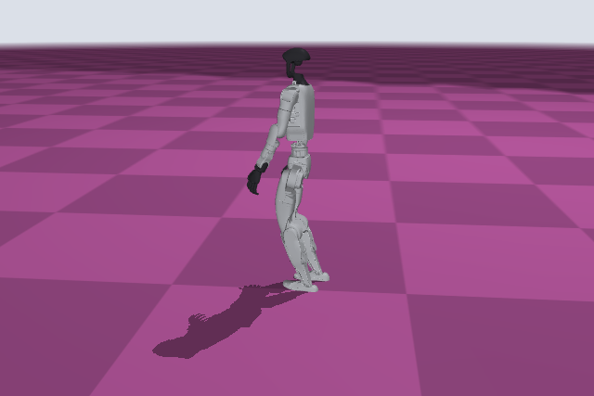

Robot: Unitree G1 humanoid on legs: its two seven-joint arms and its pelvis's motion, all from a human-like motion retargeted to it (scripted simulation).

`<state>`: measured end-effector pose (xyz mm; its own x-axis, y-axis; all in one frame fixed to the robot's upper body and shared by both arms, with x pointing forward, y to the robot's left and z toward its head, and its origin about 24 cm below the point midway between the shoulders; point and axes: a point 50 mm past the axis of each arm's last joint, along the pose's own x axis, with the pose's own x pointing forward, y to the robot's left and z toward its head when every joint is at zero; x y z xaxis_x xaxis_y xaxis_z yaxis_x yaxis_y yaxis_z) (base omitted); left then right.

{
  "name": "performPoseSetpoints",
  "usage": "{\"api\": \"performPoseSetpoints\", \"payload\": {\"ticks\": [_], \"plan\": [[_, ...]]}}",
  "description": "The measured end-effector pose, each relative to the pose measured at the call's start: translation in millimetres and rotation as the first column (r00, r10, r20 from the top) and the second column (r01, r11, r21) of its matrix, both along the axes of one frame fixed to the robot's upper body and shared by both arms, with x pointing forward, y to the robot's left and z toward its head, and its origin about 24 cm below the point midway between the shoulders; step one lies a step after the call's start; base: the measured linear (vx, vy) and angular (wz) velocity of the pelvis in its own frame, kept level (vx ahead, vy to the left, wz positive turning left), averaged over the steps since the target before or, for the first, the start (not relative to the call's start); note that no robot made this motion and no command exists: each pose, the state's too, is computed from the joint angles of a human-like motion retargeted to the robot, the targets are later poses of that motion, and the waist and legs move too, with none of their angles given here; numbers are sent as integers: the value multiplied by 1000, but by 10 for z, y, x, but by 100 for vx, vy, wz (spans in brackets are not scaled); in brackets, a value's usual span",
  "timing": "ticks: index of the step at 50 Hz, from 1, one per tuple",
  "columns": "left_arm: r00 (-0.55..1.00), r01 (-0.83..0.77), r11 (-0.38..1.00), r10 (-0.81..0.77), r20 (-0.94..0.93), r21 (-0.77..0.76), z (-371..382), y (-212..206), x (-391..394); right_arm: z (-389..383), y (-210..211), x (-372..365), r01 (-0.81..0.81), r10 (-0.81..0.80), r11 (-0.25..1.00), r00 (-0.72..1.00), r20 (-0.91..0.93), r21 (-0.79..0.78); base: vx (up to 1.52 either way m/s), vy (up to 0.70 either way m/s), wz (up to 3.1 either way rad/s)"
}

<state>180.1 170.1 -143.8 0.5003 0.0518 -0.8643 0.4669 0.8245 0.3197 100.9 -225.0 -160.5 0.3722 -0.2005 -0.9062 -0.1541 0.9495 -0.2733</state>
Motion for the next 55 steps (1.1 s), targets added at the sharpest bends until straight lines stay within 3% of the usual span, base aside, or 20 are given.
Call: {"api": "performPoseSetpoints", "payload": {"ticks": [13,27,55], "plan": [[998,-65,998,65,-11,7,-47,66,-126,-28,58,-50,-36,36,999,999,-25,-3,0,-2,23],[992,-113,992,116,-47,54,-142,180,-423,78,36,275,-69,73,996,993,91,-56,0,-1,23],[966,-257,962,259,9,-91,-74,130,-256,73,11,247,97,-101,994,989,110,44,0,0,26]]}}
